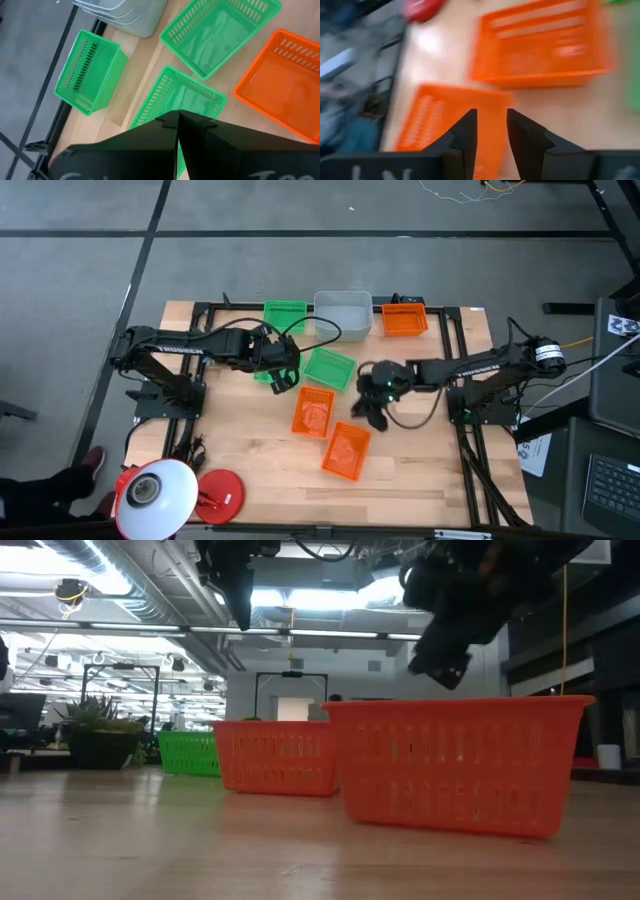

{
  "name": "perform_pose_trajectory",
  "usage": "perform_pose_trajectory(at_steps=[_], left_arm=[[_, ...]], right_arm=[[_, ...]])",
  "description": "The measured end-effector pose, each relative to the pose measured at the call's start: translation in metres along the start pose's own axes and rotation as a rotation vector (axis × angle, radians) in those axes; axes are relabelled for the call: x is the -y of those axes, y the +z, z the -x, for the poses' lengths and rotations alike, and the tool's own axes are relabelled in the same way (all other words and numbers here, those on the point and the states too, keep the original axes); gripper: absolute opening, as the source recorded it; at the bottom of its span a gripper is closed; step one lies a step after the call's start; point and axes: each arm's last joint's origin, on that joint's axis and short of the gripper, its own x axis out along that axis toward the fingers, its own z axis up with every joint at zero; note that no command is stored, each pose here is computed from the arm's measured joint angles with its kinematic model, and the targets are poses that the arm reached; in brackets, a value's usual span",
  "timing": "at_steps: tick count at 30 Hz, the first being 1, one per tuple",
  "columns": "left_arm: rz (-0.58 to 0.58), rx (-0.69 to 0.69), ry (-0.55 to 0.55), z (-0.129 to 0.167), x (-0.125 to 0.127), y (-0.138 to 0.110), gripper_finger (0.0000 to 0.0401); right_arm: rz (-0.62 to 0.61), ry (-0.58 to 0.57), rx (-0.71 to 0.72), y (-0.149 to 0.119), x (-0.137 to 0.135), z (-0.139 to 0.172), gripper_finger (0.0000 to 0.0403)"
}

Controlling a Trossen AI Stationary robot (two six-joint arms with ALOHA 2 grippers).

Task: Stack baskets by color
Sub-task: Adjust the bins

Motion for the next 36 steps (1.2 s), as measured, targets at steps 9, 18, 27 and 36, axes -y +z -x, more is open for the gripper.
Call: perform_pose_trajectory(at_steps=[9, 18, 27, 36], left_arm=[[0.003, 0.005, -0.001, 0.000, 0.000, 0.001, 0.0000], [0.014, 0.009, -0.003, 0.000, 0.000, 0.001, 0.0000], [0.017, 0.012, -0.004, 0.000, 0.000, 0.001, 0.0000], [0.018, 0.013, -0.004, 0.000, 0.000, 0.001, 0.0000]], right_arm=[[0.173, -0.079, -0.012, -0.022, -0.057, -0.027, 0.0106], [0.355, -0.061, -0.176, -0.018, -0.082, -0.054, 0.0106], [0.280, -0.193, -0.414, -0.028, -0.058, -0.102, 0.0106], [0.137, -0.692, -0.594, -0.033, -0.029, -0.077, 0.0106]])
